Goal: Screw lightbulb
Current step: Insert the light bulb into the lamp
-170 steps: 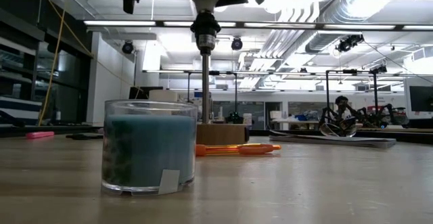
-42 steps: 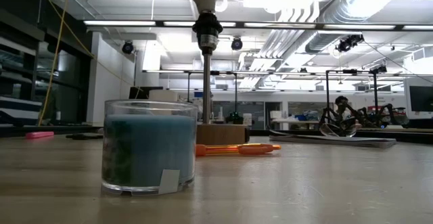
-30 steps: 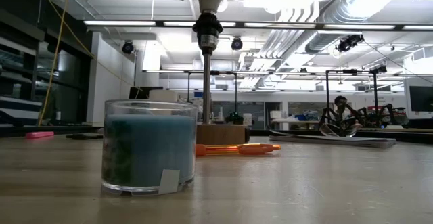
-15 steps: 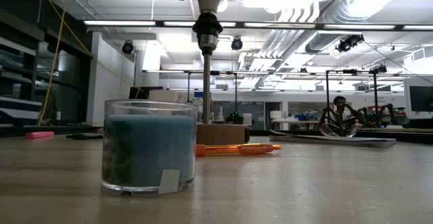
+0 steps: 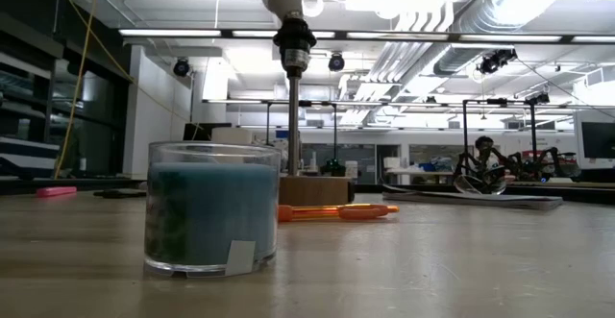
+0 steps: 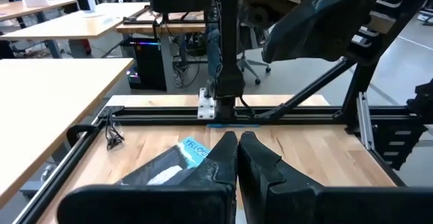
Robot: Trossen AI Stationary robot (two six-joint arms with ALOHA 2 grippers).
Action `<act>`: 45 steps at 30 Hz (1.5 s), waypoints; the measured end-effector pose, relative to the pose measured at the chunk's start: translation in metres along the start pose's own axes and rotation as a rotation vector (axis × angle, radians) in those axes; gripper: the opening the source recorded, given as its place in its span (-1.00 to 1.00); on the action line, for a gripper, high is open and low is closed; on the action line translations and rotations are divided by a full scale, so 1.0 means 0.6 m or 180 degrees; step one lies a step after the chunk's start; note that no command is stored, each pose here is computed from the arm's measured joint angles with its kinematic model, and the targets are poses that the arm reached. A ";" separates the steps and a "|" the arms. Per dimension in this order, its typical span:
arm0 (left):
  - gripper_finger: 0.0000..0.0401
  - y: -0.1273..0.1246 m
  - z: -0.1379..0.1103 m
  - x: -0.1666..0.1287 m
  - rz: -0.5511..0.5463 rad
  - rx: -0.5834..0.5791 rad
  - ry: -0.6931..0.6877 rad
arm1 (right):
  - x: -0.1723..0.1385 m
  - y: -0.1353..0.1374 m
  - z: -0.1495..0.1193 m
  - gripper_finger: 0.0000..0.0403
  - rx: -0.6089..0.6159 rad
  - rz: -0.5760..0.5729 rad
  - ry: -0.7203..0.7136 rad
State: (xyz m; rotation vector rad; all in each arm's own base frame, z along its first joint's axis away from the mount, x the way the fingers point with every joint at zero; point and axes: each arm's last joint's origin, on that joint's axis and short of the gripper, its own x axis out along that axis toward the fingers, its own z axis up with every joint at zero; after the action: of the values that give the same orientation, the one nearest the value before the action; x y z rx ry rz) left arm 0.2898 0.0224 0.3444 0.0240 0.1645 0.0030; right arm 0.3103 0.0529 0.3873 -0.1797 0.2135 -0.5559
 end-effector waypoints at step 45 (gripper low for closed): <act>-1.00 -0.014 -0.002 -0.092 0.0263 -0.0061 0.0707 | 0.026 -0.011 -0.035 0.65 0.0530 0.1342 0.0686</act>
State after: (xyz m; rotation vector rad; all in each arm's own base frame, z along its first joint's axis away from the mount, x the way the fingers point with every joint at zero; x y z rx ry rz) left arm 0.2351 0.0136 0.3518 0.0111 0.3856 0.0901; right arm 0.3150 0.0367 0.3659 0.0884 0.4017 -0.1702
